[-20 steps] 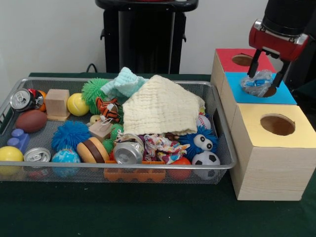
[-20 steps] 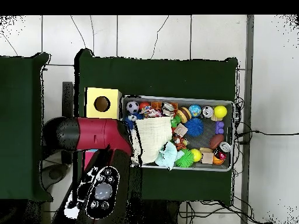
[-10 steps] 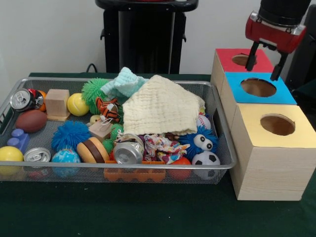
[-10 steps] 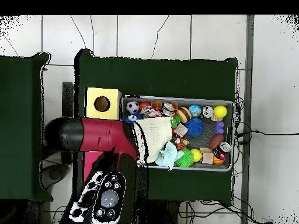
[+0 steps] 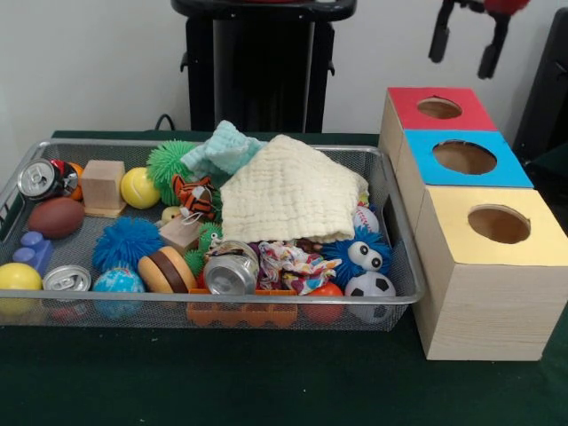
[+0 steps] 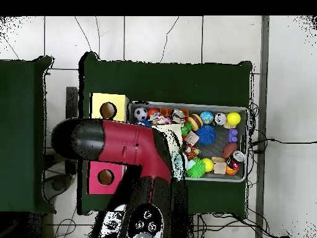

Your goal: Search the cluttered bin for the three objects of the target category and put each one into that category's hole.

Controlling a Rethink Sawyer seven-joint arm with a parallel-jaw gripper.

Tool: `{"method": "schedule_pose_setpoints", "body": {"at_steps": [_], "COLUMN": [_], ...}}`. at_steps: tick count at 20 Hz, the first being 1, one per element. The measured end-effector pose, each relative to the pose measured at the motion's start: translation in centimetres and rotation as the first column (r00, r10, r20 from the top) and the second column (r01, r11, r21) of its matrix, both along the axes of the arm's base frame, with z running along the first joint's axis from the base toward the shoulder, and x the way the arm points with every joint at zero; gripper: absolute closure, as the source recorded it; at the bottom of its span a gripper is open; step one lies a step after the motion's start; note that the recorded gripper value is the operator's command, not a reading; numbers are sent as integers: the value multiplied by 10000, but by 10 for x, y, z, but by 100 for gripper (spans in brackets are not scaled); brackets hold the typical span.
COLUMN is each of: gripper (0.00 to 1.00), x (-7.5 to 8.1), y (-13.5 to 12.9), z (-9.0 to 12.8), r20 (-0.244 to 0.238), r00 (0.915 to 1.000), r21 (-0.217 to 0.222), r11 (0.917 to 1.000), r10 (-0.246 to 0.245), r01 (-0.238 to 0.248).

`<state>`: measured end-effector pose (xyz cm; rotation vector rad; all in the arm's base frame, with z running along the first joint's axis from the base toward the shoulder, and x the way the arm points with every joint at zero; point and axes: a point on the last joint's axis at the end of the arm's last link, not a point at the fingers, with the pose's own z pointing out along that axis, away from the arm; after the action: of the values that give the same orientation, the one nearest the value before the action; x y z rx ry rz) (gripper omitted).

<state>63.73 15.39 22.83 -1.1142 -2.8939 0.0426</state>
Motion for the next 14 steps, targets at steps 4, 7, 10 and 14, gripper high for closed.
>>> {"method": "schedule_pose_setpoints", "body": {"at_steps": [4, 7, 10, 14], "gripper": [0, 0, 0, 0], "x": [4, -1, -9, -26], "y": [-39, -77, -124, -186], "z": [16, 18, 8, -22], "r20": [219, 303, 418, 590], "r00": [9979, 9934, 9883, 9882], "r21": [48, 37, -100, -533], "r11": [9981, 9939, 9891, 9881], "r10": [-614, -1106, -1467, -1410], "r01": [613, 1105, 1472, 1442]}}
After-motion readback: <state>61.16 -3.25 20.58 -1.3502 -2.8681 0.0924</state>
